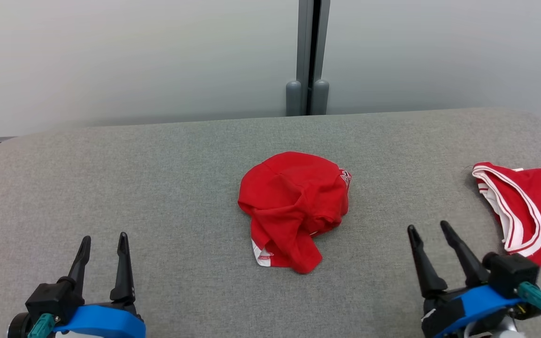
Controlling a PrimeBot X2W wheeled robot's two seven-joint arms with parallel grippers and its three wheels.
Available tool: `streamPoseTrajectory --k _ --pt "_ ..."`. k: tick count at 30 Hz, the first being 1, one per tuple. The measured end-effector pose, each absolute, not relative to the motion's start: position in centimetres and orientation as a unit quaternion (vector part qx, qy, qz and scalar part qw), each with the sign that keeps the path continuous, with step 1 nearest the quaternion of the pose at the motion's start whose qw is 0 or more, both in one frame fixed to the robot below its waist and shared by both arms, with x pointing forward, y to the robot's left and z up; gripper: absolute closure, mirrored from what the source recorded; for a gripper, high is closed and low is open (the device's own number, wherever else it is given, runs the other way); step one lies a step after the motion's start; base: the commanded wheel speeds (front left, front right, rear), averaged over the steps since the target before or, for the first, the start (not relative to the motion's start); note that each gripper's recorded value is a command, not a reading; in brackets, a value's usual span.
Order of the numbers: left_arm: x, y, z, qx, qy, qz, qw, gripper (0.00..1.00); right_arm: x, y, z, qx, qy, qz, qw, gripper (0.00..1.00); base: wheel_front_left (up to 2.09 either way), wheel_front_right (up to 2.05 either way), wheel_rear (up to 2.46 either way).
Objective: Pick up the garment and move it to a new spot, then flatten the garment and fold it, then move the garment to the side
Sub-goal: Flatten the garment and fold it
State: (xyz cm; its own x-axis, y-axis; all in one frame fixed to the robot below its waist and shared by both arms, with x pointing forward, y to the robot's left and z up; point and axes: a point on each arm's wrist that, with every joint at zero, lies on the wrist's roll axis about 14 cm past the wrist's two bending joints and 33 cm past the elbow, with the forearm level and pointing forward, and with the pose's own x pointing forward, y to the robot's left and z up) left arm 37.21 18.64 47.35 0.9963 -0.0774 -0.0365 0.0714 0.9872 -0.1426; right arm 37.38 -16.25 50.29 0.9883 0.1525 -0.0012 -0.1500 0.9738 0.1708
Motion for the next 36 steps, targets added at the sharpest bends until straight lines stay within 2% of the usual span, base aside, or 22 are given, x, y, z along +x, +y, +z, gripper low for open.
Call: streamPoseTrajectory --k 3,13,27,28,29,30,36 --pt "37.5 18.5 47.6 -0.071 0.017 -0.039 0.997 0.00 37.7 -14.4 48.8 0.085 0.050 0.103 0.990 0.00 0.00 0.00 0.00" --pt "38.2 18.8 47.4 -0.072 0.020 -0.040 0.996 0.00 38.3 -3.7 44.3 0.052 0.157 0.250 0.954 0.00 0.00 0.00 0.00" --pt "38.5 20.0 46.0 -0.072 0.040 -0.024 0.996 0.00 40.3 -0.8 38.5 0.003 0.236 0.294 0.926 0.00 0.00 0.00 0.00" --pt "38.4 20.0 45.9 -0.072 0.041 -0.023 0.996 0.00 40.5 -0.8 38.6 0.002 0.233 0.292 0.928 0.52 0.00 0.00 0.00" --pt "38.4 20.1 45.9 -0.071 0.042 -0.022 0.996 0.00 40.9 -1.0 38.8 0.002 0.226 0.290 0.930 0.68 0.00 0.00 0.00" --pt "38.4 20.1 46.0 -0.072 0.041 -0.022 0.996 0.00 41.2 -1.1 39.1 0.006 0.219 0.286 0.933 1.00 0.00 0.00 0.00" --pt "38.4 19.9 46.8 -0.074 0.029 -0.024 0.997 0.00 42.2 -2.6 40.9 0.010 0.179 0.263 0.948 1.00 0.00 0.00 0.00"
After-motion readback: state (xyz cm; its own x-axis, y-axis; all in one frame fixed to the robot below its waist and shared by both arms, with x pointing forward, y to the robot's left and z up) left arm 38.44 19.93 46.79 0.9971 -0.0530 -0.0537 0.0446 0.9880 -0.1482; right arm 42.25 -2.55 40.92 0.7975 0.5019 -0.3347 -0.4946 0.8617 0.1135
